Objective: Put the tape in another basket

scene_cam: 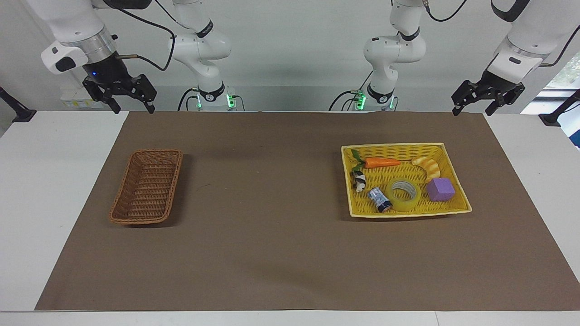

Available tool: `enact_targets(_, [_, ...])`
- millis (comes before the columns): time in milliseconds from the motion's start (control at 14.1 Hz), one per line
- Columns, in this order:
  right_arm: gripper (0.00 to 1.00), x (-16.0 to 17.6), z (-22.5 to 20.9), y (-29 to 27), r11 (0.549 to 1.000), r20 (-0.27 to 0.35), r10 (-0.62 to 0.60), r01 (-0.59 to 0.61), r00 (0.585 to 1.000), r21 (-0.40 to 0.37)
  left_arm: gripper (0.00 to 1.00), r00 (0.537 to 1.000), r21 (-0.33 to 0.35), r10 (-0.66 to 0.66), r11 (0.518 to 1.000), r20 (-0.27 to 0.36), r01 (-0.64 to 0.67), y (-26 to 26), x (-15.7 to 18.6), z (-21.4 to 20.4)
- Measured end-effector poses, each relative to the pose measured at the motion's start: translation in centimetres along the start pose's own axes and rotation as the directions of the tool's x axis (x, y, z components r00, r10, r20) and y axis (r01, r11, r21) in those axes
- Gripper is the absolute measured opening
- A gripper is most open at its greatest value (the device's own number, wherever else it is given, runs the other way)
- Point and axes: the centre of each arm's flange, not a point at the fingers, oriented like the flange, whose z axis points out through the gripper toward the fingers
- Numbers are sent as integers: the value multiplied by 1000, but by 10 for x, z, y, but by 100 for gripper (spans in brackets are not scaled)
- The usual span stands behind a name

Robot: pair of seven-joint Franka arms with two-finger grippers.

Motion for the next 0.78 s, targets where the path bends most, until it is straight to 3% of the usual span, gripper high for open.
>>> enact_targets(498, [100,0,0,0,1000,0,0,0,1000,0,100,1000,2,0,1000,-27,0,0,5,2])
enact_targets(782, [100,0,0,0,1000,0,0,0,1000,0,100,1000,2,0,1000,-2,0,-1,25,45])
